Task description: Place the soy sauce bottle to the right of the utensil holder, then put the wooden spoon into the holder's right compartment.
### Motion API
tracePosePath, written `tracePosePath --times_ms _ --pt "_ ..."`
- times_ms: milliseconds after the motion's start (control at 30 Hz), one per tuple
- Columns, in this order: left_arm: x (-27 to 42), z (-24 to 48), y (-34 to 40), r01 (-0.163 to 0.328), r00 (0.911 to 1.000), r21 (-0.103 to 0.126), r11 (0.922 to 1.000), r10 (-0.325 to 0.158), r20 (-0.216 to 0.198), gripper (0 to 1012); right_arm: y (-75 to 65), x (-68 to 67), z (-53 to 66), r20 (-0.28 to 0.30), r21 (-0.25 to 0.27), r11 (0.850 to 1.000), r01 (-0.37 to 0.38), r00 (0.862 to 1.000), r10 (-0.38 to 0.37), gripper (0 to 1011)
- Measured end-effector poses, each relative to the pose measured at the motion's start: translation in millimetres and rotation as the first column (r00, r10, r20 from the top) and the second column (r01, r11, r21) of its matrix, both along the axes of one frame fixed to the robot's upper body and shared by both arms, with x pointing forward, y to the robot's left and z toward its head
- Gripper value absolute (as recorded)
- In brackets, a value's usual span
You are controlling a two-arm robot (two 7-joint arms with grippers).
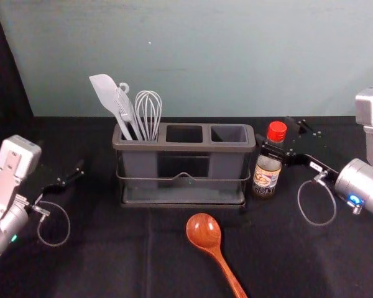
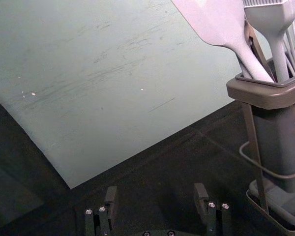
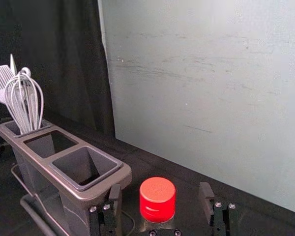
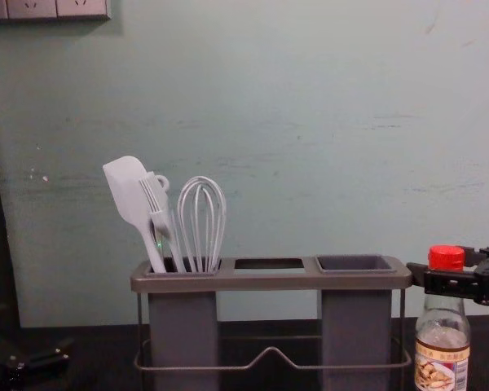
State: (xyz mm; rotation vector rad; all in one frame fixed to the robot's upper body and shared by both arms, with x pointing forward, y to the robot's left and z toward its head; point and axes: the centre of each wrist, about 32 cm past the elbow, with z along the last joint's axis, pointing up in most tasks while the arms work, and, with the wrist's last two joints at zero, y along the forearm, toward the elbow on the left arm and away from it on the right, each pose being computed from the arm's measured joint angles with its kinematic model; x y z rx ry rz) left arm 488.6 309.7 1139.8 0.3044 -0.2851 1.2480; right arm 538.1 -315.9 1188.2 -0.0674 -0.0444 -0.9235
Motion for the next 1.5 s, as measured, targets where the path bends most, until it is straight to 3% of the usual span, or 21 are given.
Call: tracePosePath --times_ms 133,500,700,933,1233,1400,1500 --pt "0.0 0.0 0.0 0.0 1.0 0.0 1.0 0.0 0.0 1011 0.6 -2.1 1.4 0.01 0.001 1.0 -0.001 1.0 0.001 1000" --pt "0.0 0.0 0.0 0.0 1.0 0.0 1.0 0.0 0.0 1011 -0.8 -19.2 19.2 0.099 0.005 1.0 0.0 0.995 -0.001 1002" --pt "0.0 0.0 0.0 0.0 1.0 0.0 1.0 0.0 0.0 1011 -3.4 -36.4 32.6 0.167 0.006 1.0 -0.013 0.986 0.012 1002" --pt "0.0 0.0 0.0 0.0 1.0 0.0 1.0 0.0 0.0 1012 -8.6 -56.7 42.8 0.197 0.006 0.998 -0.058 0.979 0.056 1002" --pt "0.0 0.0 0.0 0.0 1.0 0.0 1.0 0.0 0.0 1011 -4.3 -77.8 52.2 0.149 -0.017 0.991 -0.132 0.98 0.133 1002" --pt "0.0 0.0 0.0 0.0 1.0 0.0 1.0 0.0 0.0 1011 13.5 -89.6 57.3 0.063 -0.054 0.985 -0.162 0.984 0.166 1000" --pt "0.0 0.0 0.0 0.0 1.0 0.0 1.0 0.0 0.0 1012 32.6 -97.1 61.1 -0.015 -0.117 0.982 -0.149 0.989 0.148 1002"
